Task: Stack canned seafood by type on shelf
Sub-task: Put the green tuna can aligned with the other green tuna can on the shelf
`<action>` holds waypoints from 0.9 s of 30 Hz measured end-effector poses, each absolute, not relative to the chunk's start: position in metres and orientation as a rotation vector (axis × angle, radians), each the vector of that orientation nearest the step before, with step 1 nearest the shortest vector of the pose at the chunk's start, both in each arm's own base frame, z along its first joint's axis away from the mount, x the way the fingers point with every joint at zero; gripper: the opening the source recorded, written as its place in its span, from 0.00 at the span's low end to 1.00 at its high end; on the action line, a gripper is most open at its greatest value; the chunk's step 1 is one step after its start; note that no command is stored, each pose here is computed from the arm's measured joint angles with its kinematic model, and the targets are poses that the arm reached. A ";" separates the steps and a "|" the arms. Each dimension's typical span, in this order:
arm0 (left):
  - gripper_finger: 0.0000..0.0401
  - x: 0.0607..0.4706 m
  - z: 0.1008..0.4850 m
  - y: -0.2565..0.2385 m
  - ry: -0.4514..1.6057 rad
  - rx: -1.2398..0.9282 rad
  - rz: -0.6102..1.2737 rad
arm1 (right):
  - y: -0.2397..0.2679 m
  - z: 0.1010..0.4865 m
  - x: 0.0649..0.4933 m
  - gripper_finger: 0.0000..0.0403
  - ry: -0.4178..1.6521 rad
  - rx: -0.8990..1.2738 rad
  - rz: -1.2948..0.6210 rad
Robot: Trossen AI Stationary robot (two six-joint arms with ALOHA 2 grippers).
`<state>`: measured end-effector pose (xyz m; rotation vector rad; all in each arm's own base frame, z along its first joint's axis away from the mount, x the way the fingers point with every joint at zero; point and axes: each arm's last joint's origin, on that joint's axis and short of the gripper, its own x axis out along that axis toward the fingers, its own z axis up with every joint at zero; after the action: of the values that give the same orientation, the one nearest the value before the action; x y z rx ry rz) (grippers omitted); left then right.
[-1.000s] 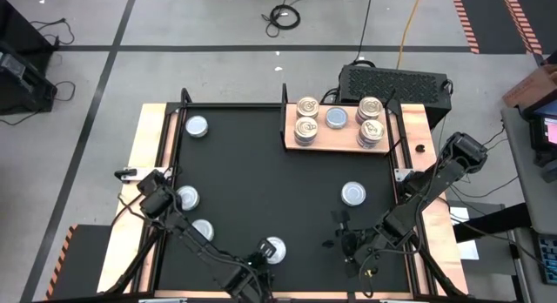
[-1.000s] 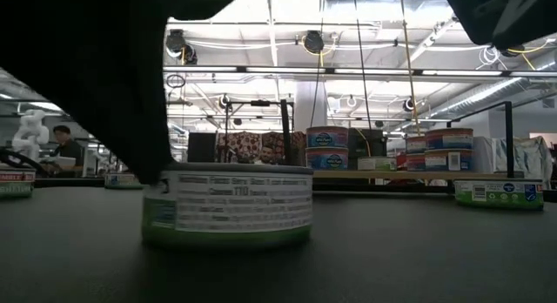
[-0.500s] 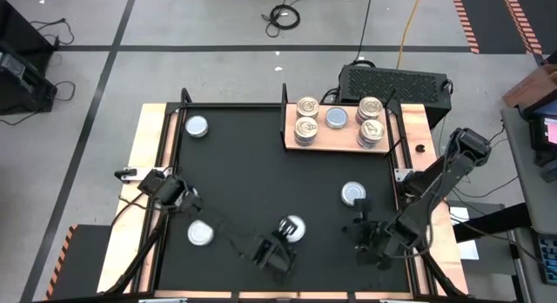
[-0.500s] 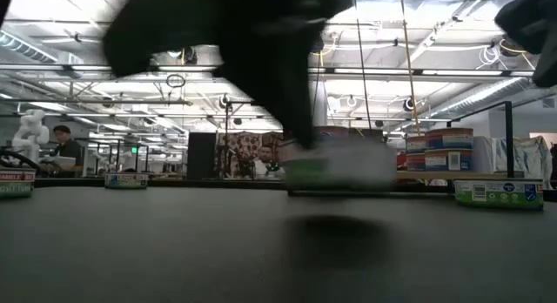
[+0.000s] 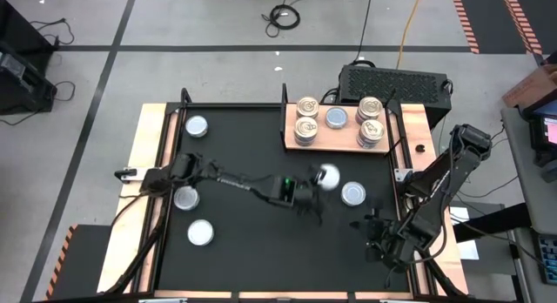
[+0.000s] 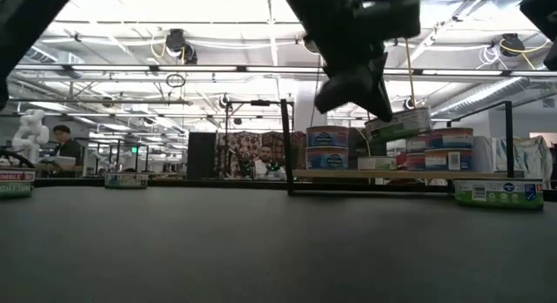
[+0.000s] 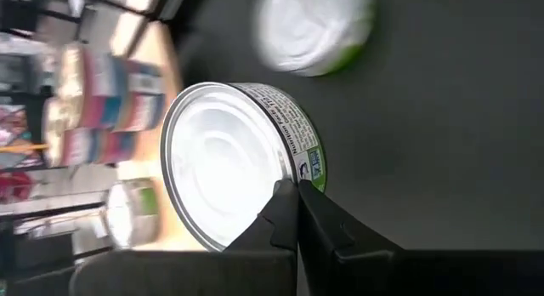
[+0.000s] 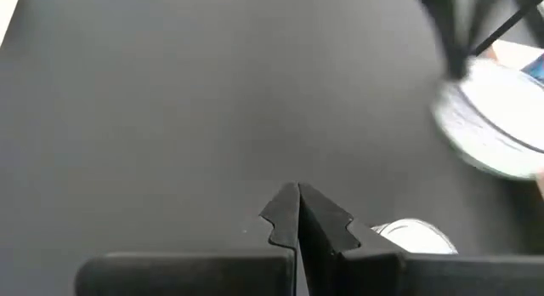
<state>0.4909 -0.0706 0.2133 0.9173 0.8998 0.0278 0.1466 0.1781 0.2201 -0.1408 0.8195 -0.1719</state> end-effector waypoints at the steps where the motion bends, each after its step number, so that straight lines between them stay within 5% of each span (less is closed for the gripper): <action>1: 0.00 0.494 0.215 -0.062 0.886 0.917 0.047 | 0.178 0.220 0.146 0.00 0.815 -0.143 -0.174; 13: 0.00 0.518 0.228 0.019 0.681 0.891 0.143 | 0.174 0.220 0.145 0.00 0.808 -0.159 -0.217; 27: 0.00 0.540 0.184 0.050 0.684 0.895 0.160 | 0.171 0.219 0.143 0.00 0.799 -0.137 -0.271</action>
<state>0.5402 0.0500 0.1840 0.8949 0.6839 0.1598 0.1431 0.1708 0.2192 -0.1368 0.7990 -0.2711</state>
